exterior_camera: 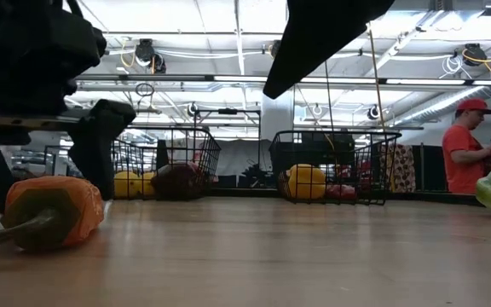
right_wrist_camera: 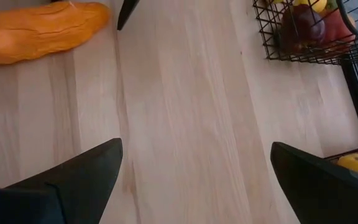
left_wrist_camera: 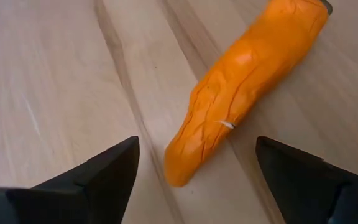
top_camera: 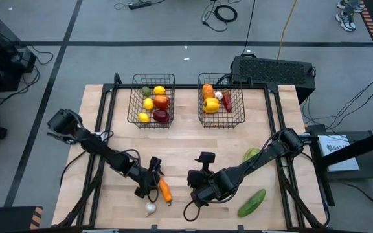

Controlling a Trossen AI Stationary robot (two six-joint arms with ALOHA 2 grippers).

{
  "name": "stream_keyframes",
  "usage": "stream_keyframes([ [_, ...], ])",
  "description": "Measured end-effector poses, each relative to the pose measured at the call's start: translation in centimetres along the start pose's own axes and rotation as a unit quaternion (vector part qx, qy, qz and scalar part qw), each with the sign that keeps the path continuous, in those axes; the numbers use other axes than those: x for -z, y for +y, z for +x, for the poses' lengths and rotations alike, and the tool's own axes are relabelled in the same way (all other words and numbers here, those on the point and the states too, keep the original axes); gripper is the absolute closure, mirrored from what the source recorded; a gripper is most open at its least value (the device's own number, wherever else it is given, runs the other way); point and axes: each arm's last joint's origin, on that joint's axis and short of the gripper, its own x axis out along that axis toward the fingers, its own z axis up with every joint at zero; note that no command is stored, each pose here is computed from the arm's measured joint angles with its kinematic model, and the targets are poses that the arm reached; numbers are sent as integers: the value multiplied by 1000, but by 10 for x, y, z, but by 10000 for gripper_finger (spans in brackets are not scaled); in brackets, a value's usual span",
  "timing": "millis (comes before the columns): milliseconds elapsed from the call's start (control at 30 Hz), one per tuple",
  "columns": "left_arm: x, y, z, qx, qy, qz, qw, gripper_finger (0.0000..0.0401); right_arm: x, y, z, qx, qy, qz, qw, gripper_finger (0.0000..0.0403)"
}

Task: Sort produce into baskets
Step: Put the orange chili pepper into the right mesh basket

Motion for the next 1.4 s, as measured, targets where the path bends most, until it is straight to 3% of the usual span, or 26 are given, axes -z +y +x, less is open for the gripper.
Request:
stream_keyframes([
  [533, 1, 0, 1, -5, 5, 30, 1000, 207, 0, 0, 0, -1, -1, 0, 1000, 3],
  [767, 1, 1, 1, -10, 5, 2, 1000, 256, 0, 0, 0, -1, -1, -1, 1000, 3],
  [1033, 1, 0, 1, -12, 7, -67, 998, 285, -1, 0, 0, -1, -3, -6, 1000, 3],
  [1400, -1, 0, 1, -7, -5, -83, 997, 318, -1, 1, 0, -3, -7, -5, 1000, 3],
])
